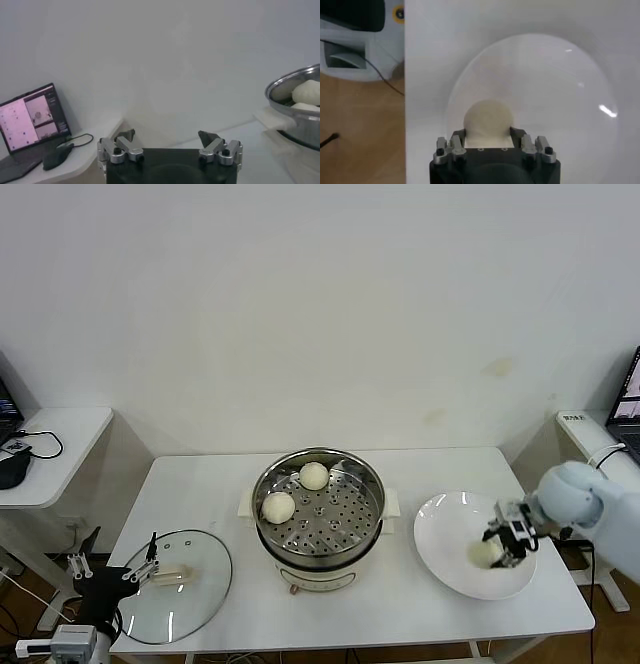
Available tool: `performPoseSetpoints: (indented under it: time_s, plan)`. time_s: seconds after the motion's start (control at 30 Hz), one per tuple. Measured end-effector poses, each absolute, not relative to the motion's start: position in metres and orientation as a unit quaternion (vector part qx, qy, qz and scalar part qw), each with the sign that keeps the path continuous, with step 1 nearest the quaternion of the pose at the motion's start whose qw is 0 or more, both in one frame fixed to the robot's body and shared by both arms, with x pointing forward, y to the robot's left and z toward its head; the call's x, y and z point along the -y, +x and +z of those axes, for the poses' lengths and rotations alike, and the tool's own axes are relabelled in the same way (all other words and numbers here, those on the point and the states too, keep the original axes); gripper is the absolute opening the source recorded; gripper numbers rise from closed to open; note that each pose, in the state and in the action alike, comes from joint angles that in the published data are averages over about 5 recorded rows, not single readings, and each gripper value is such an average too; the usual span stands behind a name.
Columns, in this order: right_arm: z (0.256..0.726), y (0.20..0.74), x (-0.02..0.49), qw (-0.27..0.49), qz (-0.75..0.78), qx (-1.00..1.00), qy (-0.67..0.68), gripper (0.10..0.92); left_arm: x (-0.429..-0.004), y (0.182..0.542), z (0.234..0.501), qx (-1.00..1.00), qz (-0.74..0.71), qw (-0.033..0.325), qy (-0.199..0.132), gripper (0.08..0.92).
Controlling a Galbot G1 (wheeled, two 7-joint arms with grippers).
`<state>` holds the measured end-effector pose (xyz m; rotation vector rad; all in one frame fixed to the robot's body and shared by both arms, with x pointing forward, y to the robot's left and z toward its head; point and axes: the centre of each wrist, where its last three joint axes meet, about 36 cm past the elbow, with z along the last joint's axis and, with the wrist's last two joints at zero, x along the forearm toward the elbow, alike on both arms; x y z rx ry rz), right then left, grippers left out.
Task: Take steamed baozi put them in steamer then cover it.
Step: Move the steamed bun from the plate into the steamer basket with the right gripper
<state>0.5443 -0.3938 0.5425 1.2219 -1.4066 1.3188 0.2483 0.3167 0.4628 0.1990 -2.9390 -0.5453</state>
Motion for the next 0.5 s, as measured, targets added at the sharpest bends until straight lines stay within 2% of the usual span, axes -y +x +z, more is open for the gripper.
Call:
performPoseSetpoints:
  time_s: [0.27,0.5]
  plan:
    - [0.62,0.573,0.364,0.348,0.546,0.594,0.477,0.584,-0.315,0.249,0.465,0.979,-0.182,0.07,0.064,0.823]
    - [0.686,0.588,0.304,0.272,0.574,0.598,0.488,0.585,-0.315,0.248,0.466,0.979,-0.182,0.068,0.065,0.823]
